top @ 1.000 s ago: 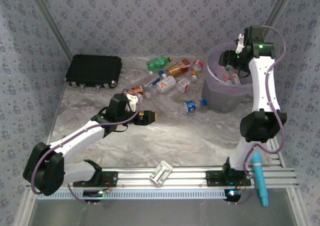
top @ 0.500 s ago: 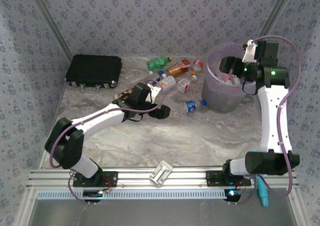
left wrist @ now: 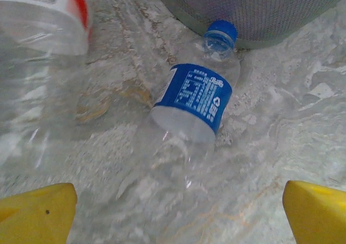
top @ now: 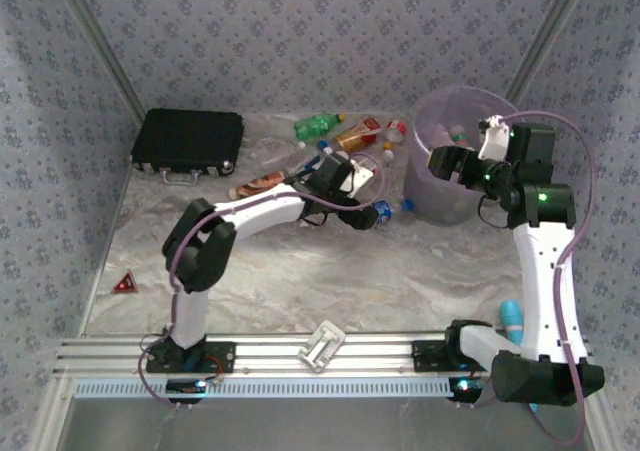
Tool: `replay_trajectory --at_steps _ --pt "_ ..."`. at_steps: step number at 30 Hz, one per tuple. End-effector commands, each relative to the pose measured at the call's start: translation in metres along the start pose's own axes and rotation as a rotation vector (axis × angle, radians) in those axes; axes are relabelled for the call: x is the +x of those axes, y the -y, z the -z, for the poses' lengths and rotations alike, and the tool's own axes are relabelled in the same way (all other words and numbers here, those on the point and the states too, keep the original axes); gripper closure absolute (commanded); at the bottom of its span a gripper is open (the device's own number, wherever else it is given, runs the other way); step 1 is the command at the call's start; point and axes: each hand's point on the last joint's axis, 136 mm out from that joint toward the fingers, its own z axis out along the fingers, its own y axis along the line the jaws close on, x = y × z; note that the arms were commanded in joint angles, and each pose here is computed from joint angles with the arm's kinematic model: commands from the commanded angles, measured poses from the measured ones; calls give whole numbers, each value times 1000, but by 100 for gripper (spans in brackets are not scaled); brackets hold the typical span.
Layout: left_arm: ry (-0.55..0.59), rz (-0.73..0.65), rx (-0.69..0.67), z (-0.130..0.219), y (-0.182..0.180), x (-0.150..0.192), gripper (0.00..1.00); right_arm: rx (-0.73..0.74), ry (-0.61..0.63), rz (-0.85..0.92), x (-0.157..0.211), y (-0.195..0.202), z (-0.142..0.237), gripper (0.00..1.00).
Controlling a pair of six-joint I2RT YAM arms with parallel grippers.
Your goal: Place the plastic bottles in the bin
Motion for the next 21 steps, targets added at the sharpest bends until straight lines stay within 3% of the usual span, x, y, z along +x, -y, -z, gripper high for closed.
replay_trajectory --at_steps 1,13,21 --pt "-40 -57 -24 -14 -1 -1 3 -34 -7 -9 11 -7 9 12" --pt "-154 -93 -77 -61 -3 16 15 -46 -29 -19 24 -4 8 12" --pt "-175 -83 -49 -61 3 20 34 -34 -41 -45 34 4 6 12"
